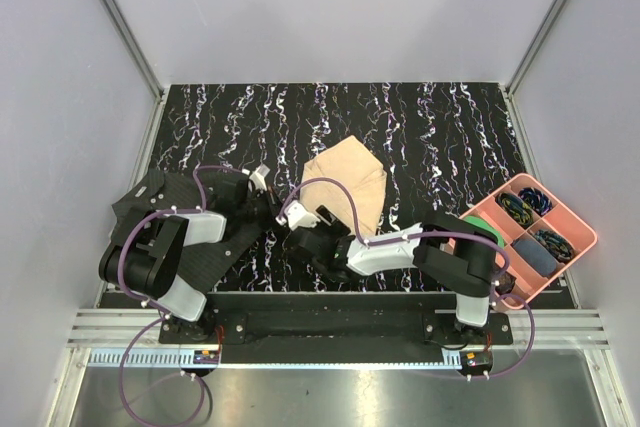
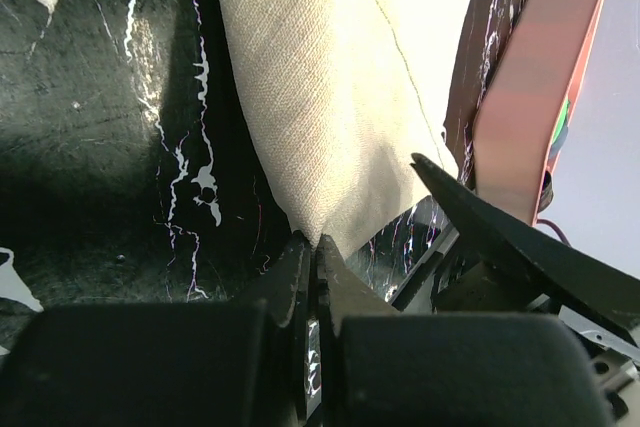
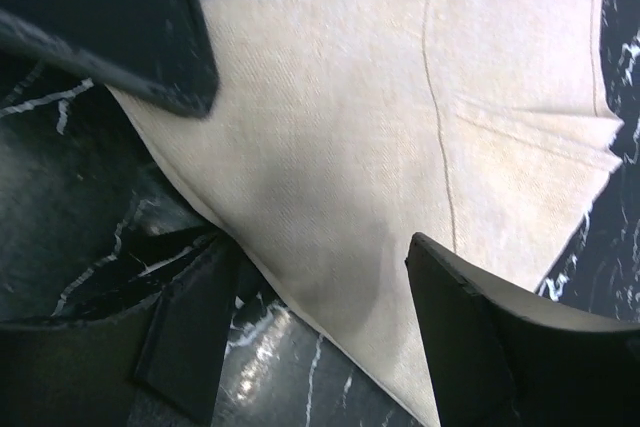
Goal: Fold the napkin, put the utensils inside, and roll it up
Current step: Roll the napkin with the utensil
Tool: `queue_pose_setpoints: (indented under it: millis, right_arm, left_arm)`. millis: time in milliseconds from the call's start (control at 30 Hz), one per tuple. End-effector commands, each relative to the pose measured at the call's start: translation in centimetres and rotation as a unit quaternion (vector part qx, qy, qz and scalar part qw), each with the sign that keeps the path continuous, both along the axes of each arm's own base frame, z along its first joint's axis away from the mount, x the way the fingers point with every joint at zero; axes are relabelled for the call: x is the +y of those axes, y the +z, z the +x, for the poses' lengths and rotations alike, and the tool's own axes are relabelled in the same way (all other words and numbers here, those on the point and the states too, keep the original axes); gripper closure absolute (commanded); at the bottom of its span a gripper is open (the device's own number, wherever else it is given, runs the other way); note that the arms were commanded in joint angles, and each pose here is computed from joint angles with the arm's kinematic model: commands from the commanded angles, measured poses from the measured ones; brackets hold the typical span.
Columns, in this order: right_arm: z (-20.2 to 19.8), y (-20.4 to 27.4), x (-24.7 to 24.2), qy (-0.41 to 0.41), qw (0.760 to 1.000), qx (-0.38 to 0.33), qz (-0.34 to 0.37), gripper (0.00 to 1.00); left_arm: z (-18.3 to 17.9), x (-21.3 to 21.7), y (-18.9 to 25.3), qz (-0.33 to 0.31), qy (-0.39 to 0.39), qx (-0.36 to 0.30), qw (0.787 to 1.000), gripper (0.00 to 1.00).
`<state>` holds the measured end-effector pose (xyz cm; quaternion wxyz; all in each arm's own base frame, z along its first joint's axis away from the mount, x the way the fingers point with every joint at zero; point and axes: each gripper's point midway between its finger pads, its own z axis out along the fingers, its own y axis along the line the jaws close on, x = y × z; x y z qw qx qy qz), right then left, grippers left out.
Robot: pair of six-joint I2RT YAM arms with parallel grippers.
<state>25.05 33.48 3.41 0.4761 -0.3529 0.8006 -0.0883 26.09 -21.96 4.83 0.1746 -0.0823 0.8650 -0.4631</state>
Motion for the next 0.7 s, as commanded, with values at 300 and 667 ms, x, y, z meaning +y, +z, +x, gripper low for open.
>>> queue_pose_setpoints:
  millis: [300, 667]
  right_arm:
    - [-1.0, -0.8, -2.6, -0.010, 0.998, -0.027, -0.053, 0.46]
    - [-1.7, -1.8, -1.6, 0.036, 0.997, 0.006, -0.066, 1.00]
  left_arm:
    - [1.6, -0.6, 2.7, -0.022, -0.011, -0.043, 0.999, 1.00]
    - [2.2, -0.9, 2.8, -0.025, -0.016, -0.048, 0.998, 0.75]
